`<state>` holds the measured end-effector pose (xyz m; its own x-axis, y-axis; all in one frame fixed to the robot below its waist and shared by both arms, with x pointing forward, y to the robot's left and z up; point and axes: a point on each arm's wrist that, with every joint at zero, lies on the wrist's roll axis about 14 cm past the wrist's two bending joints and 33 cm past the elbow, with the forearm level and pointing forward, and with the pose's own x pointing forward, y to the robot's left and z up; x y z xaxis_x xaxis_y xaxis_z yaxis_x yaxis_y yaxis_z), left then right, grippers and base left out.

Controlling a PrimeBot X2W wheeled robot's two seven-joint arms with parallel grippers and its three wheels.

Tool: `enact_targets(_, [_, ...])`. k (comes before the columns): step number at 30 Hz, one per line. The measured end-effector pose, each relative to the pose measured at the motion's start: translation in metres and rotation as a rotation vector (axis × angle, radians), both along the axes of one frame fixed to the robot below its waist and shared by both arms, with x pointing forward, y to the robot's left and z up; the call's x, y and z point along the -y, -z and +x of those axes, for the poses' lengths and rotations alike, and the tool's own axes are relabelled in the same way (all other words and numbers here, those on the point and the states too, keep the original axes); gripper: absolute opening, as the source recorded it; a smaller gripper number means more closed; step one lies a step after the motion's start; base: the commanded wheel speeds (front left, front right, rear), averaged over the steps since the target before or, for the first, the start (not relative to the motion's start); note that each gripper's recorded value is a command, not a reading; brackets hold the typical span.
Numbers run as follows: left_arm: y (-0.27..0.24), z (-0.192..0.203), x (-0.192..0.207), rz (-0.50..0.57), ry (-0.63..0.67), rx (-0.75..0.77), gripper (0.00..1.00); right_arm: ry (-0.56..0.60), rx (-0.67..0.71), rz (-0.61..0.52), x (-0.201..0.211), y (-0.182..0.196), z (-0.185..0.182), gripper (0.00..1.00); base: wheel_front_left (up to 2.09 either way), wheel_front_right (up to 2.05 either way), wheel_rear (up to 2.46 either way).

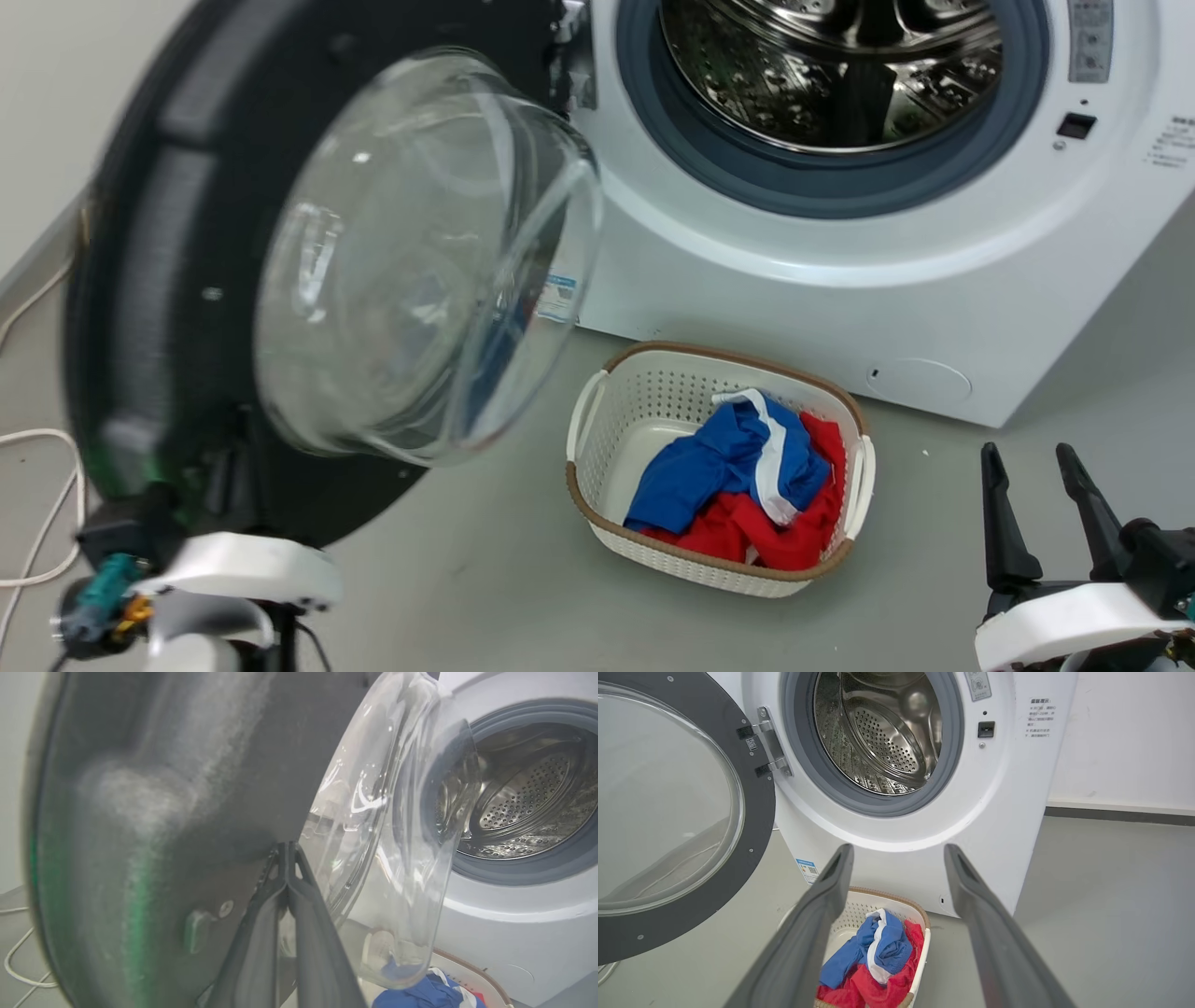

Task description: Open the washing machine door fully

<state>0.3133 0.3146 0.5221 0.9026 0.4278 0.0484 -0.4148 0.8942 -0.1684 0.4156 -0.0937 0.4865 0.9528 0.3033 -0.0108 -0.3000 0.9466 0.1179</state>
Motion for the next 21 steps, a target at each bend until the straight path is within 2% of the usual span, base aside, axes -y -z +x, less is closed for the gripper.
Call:
enact_targets(7, [0.004,0.008,-0.049,0.046,-0.108,-0.044,0.0,0.03,-0.028,0.001,0.01,0.011,0.006,1.0,0.0,0.0,0.0])
enact_targets(16, [0.014,0.019,-0.116,0.016,-0.217,-0.099,0.0,0.053,-0.066,-0.01,0.023,0.029,0.018,1.0,0.0,0.0,0.0])
enact_targets(21, [0.018,0.019,-0.133,0.002,-0.242,-0.115,0.0,0.058,-0.059,-0.014,0.026,0.028,0.02,1.0,0.0,0.0,0.0])
